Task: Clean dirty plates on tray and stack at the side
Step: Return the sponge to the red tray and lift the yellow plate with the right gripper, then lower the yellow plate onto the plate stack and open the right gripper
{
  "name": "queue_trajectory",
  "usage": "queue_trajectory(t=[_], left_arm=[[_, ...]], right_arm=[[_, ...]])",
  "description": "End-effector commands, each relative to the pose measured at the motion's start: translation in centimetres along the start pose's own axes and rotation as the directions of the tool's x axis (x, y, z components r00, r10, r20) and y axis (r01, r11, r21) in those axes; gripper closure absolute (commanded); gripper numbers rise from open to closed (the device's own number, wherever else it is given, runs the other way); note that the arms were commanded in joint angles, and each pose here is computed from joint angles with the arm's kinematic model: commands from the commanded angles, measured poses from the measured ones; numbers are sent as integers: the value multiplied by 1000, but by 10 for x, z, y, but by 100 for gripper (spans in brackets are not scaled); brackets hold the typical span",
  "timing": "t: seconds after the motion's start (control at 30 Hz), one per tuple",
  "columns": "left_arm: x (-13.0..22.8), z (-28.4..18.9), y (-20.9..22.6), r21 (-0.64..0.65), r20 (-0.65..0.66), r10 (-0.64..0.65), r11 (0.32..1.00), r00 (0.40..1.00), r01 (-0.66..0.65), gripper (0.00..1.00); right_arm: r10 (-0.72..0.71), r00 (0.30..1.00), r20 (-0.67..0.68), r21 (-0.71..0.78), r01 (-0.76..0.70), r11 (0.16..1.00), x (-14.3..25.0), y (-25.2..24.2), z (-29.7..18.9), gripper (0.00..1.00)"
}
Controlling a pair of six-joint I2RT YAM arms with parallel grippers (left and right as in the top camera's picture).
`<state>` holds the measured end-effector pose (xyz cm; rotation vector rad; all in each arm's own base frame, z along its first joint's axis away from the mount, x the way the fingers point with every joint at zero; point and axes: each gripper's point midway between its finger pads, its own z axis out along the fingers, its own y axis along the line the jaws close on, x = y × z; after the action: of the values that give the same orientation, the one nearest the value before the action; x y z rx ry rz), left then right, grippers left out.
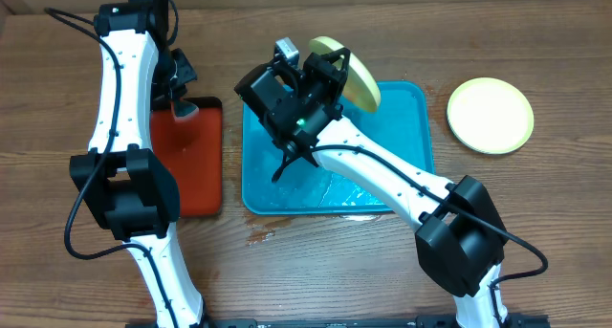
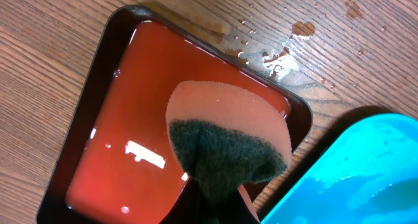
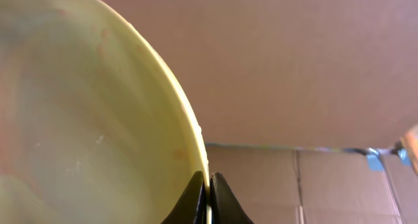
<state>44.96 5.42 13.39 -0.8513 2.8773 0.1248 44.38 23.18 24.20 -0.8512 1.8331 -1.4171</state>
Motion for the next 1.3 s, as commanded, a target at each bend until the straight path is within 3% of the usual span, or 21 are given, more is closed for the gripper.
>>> queue_trajectory(t=[0.0, 0.07, 0.23, 0.33, 0.47, 0.6, 0.7, 0.77, 0.9, 1.03, 1.27], left_arm=[[3, -1, -3, 3, -4, 23, 1000, 1000, -23, 96], [4, -1, -2, -1, -11, 24, 1000, 1000, -24, 96], [8, -1, 1, -13, -23, 30, 999, 999, -31, 96], [7, -1, 0, -11, -20, 29, 1000, 999, -29, 96], [7, -1, 0, -11, -21, 29, 1000, 999, -29, 96], [7, -1, 0, -11, -21, 29, 1000, 999, -29, 96], [6, -1, 0, -9, -18, 29, 1000, 999, -29, 96], [5, -1, -1, -7, -14, 28, 1000, 1000, -28, 96], [5, -1, -1, -6, -11, 28, 1000, 1000, -28, 96], [4, -1, -1, -5, -9, 27, 1000, 1000, -27, 96], [2, -1, -4, 7, -1, 22, 1000, 1000, -22, 96]], right_arm=[[45, 995, 92, -177, -28, 984, -12, 19, -6, 96], [27, 993, 117, -320, 12, 947, -9, 44, -1, 96], [245, 969, -37, -258, -246, 934, 20, 4, 44, 96], [374, 924, -84, -388, -376, 841, 36, -8, 72, 96], [528, 810, -255, -584, -565, 583, 78, -7, 114, 96], [555, 665, -500, -683, -697, 219, 139, 10, 149, 96], [544, 546, -638, -659, -752, -17, 186, 13, 168, 96], [535, 453, -713, -597, -793, -124, 224, 15, 184, 96], [495, 304, -814, -437, -882, -177, 301, 29, 210, 96], [452, 150, -879, -279, -932, -232, 353, 45, 223, 96], [431, 103, -896, -225, -944, -242, 379, 83, 234, 96]])
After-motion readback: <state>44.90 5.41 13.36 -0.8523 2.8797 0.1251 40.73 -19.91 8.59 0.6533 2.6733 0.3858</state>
